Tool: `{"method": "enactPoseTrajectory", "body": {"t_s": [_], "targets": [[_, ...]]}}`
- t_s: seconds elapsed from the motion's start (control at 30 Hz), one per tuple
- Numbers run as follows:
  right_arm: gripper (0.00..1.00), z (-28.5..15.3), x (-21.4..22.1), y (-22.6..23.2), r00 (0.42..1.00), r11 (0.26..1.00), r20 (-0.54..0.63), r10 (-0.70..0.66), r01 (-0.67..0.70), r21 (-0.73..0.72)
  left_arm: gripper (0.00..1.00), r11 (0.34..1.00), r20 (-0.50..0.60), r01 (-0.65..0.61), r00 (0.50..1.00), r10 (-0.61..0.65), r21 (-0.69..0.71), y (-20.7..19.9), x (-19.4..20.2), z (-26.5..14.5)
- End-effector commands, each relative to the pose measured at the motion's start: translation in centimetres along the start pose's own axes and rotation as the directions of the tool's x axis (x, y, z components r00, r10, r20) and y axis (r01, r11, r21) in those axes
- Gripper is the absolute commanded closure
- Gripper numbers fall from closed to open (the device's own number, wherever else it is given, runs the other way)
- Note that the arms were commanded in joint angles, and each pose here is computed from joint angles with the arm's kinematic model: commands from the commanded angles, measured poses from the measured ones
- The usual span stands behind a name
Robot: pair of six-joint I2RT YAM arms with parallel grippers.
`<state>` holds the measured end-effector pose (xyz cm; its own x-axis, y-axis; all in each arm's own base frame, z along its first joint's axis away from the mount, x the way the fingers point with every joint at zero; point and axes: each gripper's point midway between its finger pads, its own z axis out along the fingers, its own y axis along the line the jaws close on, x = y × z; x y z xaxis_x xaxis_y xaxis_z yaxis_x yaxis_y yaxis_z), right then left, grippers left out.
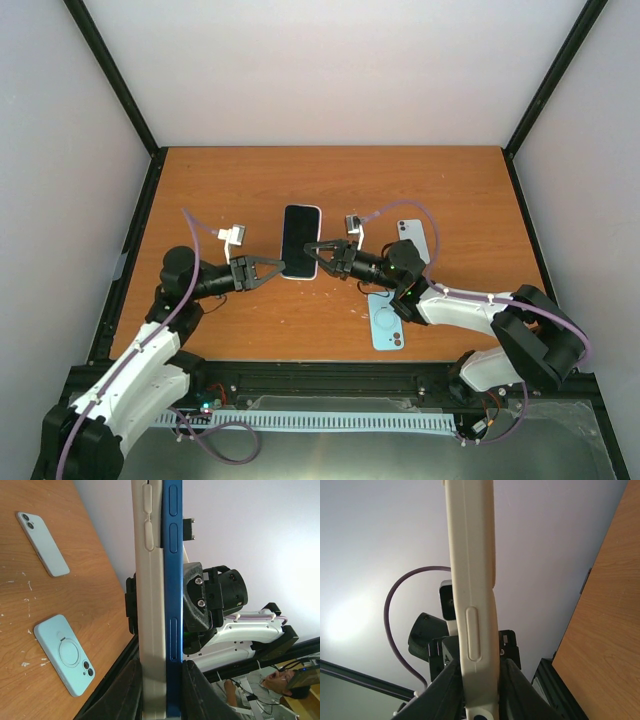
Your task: Put the phone into the phone case
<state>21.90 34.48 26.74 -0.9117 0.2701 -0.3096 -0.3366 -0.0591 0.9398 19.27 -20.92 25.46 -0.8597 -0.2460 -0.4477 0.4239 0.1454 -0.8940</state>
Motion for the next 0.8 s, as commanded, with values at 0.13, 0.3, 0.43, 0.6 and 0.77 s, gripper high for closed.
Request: {"method": "enactPoseTrajectory", "body": {"t_s": [0.13,0.3,0.43,0.6,0.77], "targets": [[0.81,-0.6,0.3,4.5,0.999,0.986,0.000,-0.044,0.043,-0.158,0.62,0.993,0.032,-0.077,0.997,0.074,0.091,-3.0,-0.4,-0.5],[0.81,-0.7,0.3,5.3,0.999,0.981,-0.001,-0.038,0.037,-0.188,0.49,0.988,0.036,-0.094,0.995,0.090,0.121,-3.7,-0.5,-0.6],[0.81,-0.6,0.5,5.3,1.000,0.981,-0.004,-0.030,0.029,-0.192,0.56,0.990,0.039,-0.085,0.996,0.081,0.110,-3.4,-0.6,-0.5],[0.81,-0.3,0.7,5.6,1.000,0.977,-0.013,-0.019,0.016,-0.211,0.82,0.992,0.035,-0.078,0.997,0.075,0.103,-3.0,-0.6,-0.3],[0.78,0.0,0.9,5.1,1.000,0.979,-0.020,-0.012,0.008,-0.203,0.99,0.992,0.040,-0.087,0.996,0.084,0.090,-3.1,-0.9,-0.3]]}}
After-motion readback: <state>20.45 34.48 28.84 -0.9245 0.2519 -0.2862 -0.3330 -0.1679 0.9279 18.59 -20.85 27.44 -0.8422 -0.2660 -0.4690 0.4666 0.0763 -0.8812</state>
